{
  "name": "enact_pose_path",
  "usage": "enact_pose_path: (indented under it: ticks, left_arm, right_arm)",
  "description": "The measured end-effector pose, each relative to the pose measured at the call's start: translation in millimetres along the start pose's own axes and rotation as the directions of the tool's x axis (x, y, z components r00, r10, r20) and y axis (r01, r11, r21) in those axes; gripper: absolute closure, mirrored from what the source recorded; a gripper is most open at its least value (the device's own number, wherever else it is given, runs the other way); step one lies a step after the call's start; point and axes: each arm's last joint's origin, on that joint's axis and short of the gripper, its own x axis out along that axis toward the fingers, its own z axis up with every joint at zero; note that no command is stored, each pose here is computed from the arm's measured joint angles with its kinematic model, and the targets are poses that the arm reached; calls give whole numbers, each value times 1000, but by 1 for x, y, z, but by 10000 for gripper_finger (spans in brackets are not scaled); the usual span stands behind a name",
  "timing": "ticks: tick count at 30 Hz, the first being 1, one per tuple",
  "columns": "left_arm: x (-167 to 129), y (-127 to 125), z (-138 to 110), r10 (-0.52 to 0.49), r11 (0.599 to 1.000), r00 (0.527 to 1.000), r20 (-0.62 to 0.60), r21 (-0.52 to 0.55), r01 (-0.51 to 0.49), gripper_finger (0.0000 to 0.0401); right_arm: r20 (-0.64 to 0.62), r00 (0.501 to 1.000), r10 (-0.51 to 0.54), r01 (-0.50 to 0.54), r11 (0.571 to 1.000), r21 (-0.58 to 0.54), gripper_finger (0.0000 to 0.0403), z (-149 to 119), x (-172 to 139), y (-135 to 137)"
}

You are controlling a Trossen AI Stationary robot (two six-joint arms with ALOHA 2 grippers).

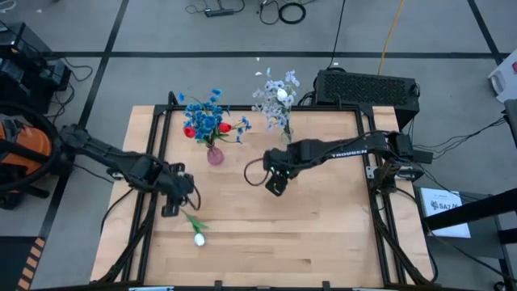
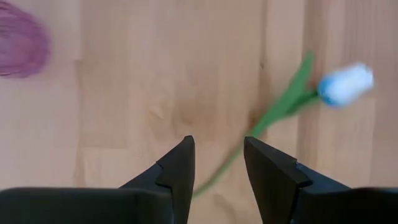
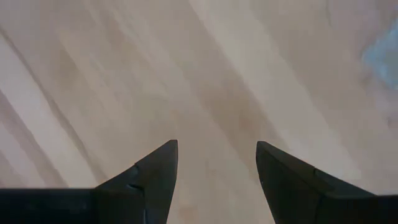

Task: Sort flowers into vase by color
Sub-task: Put the white tulip into the transparent vase

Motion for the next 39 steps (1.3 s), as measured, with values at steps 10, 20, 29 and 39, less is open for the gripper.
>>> enact_pose_path:
  ticks: [10,20,29,39]
  left_arm:
    - [42,-48,0,46,975,972,-231,223,7,269]
    - [85,-67,10,71,947,959,-275,320,21,270]
    - [116,-69,9,164,926,924,-346,377,-23,270]
    - [132,-74,20,109,972,920,-377,235,-19,388]
  right_arm:
    - [-35,999,-38,39,999,5,195,-38,-4,36]
    - [-96,993,-74,61,989,-133,195,-78,-10,62]
    - [-78,968,-238,209,940,-271,195,-109,-18,69]
    - [-55,936,-348,279,826,-490,195,-144,-31,56]
